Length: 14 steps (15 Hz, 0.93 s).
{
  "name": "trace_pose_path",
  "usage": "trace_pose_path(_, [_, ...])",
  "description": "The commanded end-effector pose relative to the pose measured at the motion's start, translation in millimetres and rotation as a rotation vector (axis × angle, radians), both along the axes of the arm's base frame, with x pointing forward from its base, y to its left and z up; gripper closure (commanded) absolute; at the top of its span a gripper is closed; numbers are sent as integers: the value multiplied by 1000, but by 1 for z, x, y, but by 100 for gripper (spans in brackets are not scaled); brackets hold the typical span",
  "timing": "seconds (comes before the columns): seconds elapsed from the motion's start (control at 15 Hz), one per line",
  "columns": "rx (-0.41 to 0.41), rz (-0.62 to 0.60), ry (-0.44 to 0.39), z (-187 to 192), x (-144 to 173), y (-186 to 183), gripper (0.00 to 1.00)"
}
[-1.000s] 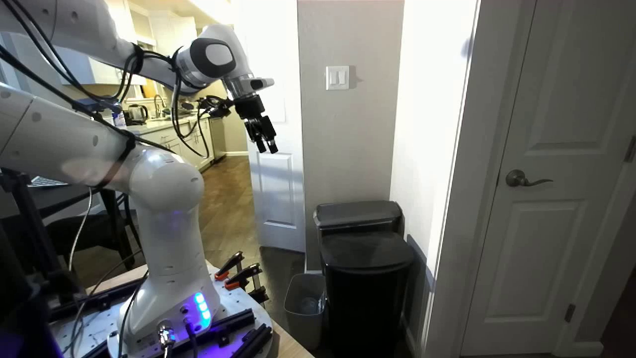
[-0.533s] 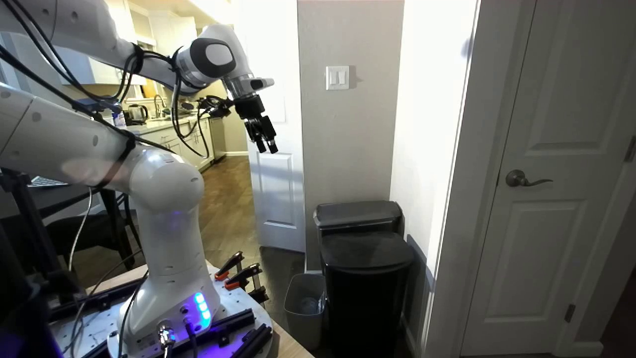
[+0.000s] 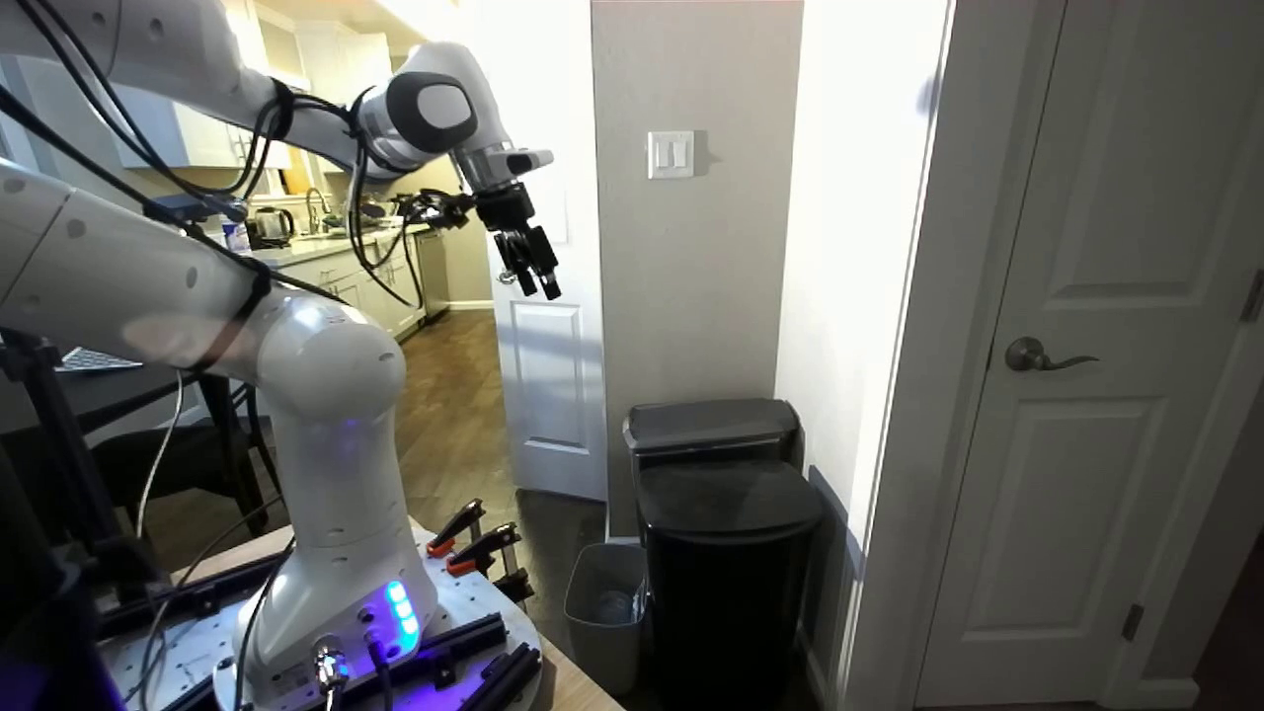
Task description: Open the lid of the black bin
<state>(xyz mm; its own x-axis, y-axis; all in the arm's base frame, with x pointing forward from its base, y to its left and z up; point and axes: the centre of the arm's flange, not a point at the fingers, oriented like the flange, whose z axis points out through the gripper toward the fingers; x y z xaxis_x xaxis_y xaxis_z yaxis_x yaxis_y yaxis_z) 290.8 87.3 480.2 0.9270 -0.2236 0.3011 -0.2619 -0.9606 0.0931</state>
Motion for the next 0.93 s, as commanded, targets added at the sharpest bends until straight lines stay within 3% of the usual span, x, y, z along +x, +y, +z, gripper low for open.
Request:
trace_pose_path(0.0, [165,31,-106,15,35,-36,0])
trace_pose_path(0.33, [319,34,-216,26,89,-105,0])
trace_pose_path(0.6, [437,4,-222,13,141,-149,0])
trace_pose_path(0.87, [544,-38,-166,-23,187,-176,0])
